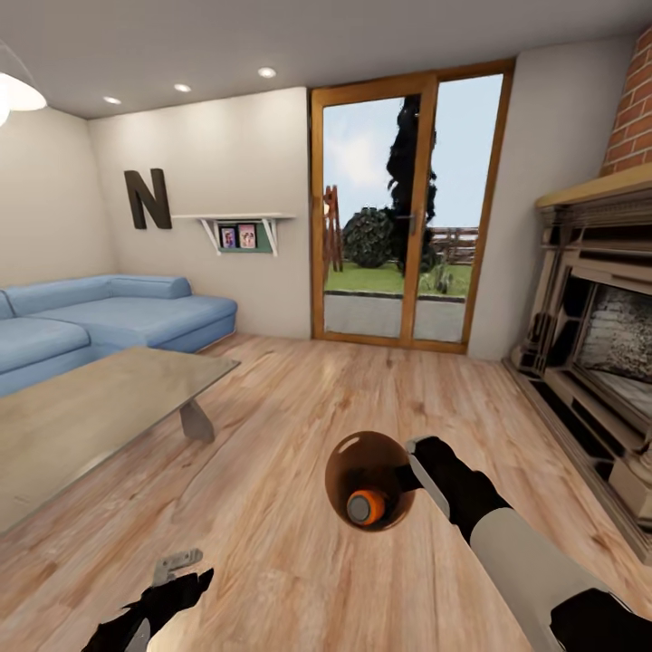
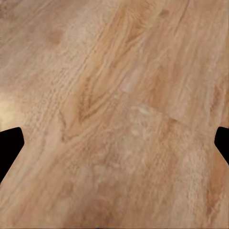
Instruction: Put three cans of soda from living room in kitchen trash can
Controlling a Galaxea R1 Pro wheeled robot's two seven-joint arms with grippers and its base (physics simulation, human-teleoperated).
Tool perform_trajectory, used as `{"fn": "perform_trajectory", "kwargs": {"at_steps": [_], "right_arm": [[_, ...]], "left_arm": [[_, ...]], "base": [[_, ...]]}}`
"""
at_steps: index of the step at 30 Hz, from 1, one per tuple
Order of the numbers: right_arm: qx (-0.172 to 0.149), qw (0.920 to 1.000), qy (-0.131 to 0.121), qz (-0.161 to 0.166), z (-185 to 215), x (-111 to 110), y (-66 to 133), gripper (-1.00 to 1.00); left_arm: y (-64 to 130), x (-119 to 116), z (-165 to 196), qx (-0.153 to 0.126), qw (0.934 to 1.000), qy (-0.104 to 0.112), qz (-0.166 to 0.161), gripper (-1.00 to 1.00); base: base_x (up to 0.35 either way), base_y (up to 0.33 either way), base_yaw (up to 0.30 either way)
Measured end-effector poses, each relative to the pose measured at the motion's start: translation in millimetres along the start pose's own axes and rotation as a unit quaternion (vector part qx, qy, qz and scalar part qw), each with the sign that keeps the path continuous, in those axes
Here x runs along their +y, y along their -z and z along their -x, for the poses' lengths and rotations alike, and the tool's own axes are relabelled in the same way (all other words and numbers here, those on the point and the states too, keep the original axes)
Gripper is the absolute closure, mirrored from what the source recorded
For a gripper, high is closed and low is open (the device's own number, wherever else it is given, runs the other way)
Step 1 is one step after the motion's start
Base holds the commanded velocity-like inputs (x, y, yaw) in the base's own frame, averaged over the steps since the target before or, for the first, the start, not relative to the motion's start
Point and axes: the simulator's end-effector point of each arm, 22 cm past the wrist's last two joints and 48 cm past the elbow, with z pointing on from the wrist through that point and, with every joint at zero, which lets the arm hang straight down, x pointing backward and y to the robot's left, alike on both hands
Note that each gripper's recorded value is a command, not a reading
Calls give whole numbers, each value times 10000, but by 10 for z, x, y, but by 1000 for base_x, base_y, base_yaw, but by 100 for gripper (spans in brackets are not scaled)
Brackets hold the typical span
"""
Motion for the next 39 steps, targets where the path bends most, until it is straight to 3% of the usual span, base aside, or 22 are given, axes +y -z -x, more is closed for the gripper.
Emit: {"fn": "perform_trajectory", "kwargs": {"at_steps": [1, 3, 7, 9, 19, 28, 39], "right_arm": [[2, 10000, 3, 0, -1, 2, -1, 100], [3, 10000, 8, 8, -2, 10, -1, 100], [4, 10000, 5, 10, -2, 7, -1, 100], [3, 10000, 25, -8, -1, 2, -1, 100], [5, 10000, 3, 10, -3, 3, -2, 100], [175, 9998, 5, 54, -128, 44, -184, 100], [387, 9992, -84, 100, -279, 26, -396, 100]], "left_arm": [[-16, -6, 21, 59, 10000, 18, 15, -100], [-92, -71, 64, 572, 9982, 148, 61, -100], [-104, -31, 17, 814, 9962, 176, 242, -100], [-103, 39, -18, 937, 9943, 174, 486, -100], [-99, 83, -49, 997, 9927, 175, 652, -100], [-166, 132, -241, 1185, 9903, 149, 705, -100], [-259, 87, -484, 1421, 9873, -199, 682, -100]], "base": [[313, 0, 0], [284, 0, 0], [191, 0, 0], [45, 0, 0], [10, 0, 0], [0, 0, 0], [0, 0, 0]]}}
